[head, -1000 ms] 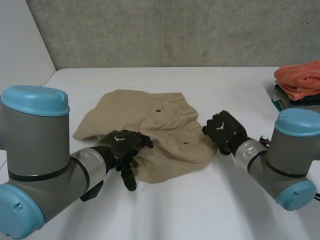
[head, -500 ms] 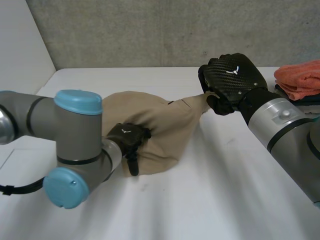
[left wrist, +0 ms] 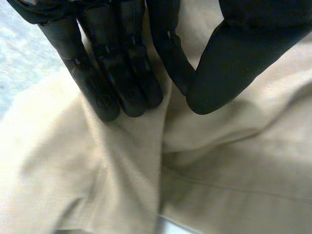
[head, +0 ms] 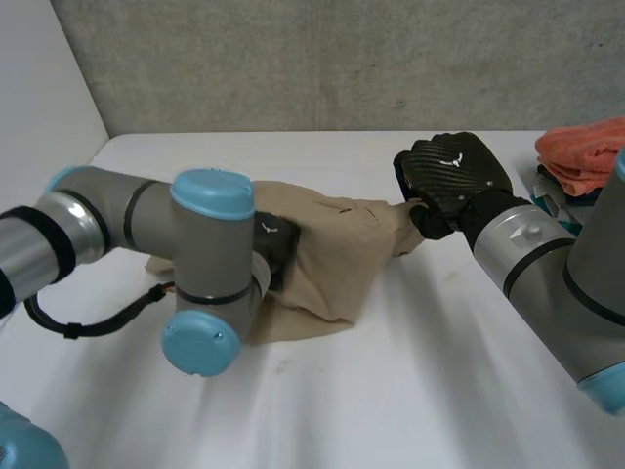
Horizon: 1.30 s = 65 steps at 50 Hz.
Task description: Fold the laundry.
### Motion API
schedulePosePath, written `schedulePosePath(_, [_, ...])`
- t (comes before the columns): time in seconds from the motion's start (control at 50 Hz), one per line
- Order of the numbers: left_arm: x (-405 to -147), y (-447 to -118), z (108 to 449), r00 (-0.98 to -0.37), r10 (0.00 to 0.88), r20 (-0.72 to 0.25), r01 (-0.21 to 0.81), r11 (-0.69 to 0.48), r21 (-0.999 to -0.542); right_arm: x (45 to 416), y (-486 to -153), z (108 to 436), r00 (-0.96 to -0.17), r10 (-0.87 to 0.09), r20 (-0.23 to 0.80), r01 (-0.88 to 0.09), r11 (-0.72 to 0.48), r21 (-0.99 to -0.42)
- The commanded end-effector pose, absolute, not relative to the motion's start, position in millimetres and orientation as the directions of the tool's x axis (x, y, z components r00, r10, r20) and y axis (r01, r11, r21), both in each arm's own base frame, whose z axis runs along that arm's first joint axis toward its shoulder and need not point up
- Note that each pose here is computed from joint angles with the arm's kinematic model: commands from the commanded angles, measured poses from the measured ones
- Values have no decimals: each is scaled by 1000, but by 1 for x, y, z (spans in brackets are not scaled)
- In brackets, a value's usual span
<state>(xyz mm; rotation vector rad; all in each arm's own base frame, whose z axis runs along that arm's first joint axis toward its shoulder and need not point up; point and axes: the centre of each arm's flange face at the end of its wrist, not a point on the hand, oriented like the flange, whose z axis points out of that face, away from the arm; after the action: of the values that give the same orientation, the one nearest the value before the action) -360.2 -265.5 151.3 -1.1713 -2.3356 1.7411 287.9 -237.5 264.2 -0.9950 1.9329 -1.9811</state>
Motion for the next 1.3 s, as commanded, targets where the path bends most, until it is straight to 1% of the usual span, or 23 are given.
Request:
schedulePosePath(0.02, [-344,-264,209,-758,502,-416,501,40,-865,283,-242,263,-755,-558,344,-333,-126,-935])
schedulePosePath(0.04, [-341,-263,219,-761,500,-413,490,25,-871,282,-242,264,-753,-558,348,-336,-128,-933])
schedulePosePath(0.06, [-333,-259,242,-770,493,-406,461,-11,-887,281,-242,264,-750,-557,357,-345,-133,-929])
schedulePosePath(0.12, [-320,-257,271,-776,498,-387,411,-65,-909,281,-241,263,-742,-559,370,-359,-135,-924])
schedulePosePath(0.18, [-313,-261,277,-767,518,-378,397,-79,-914,282,-241,260,-739,-562,373,-362,-136,-922])
schedulePosePath(0.22, [-311,-265,269,-750,546,-373,406,-64,-912,284,-242,256,-737,-566,370,-365,-128,-922])
schedulePosePath(0.24, [-310,-266,260,-742,562,-366,422,-33,-906,287,-244,251,-734,-572,367,-368,-120,-922])
schedulePosePath(0.3, [-305,-267,242,-744,568,-352,450,36,-892,292,-255,242,-742,-561,367,-372,-111,-922])
schedulePosePath(0.32, [-303,-264,231,-740,578,-344,468,75,-880,294,-265,233,-755,-542,369,-380,-98,-920])
schedulePosePath(0.38, [-301,-257,217,-726,598,-339,497,116,-860,296,-278,221,-777,-509,370,-391,-71,-918])
schedulePosePath(0.42, [-300,-246,205,-714,618,-329,513,143,-846,297,-288,213,-800,-471,371,-394,-54,-918])
schedulePosePath(0.46, [-299,-240,198,-706,630,-324,521,152,-840,298,-296,208,-813,-449,372,-396,-42,-917])
schedulePosePath(0.52, [-298,-229,190,-695,642,-322,521,143,-841,300,-309,201,-832,-414,371,-393,-34,-919])
schedulePosePath(0.6, [-302,-211,183,-664,676,-320,529,123,-839,301,-319,196,-843,-397,363,-388,-20,-922])
schedulePosePath(0.64, [-304,-202,174,-646,695,-317,548,132,-826,302,-319,193,-840,-401,366,-392,-18,-920])
schedulePosePath(0.72, [-306,-201,158,-635,706,-315,574,157,-804,303,-318,190,-839,-404,364,-392,-13,-920])
schedulePosePath(0.78, [-305,-207,145,-638,698,-326,596,180,-782,304,-317,188,-835,-408,368,-398,-11,-917])
schedulePosePath(0.86, [-304,-221,136,-649,674,-353,613,189,-767,304,-316,186,-833,-412,370,-402,-11,-916])
schedulePosePath(0.92, [-303,-230,134,-662,650,-373,615,186,-766,303,-316,186,-829,-413,377,-409,-11,-912])
schedulePosePath(1.0, [-305,-235,133,-661,646,-382,615,175,-768,303,-315,186,-824,-416,384,-416,-14,-909])
schedulePosePath(1.3, [-312,-232,128,-645,670,-367,617,172,-768,303,-314,183,-812,-420,406,-440,-18,-898])
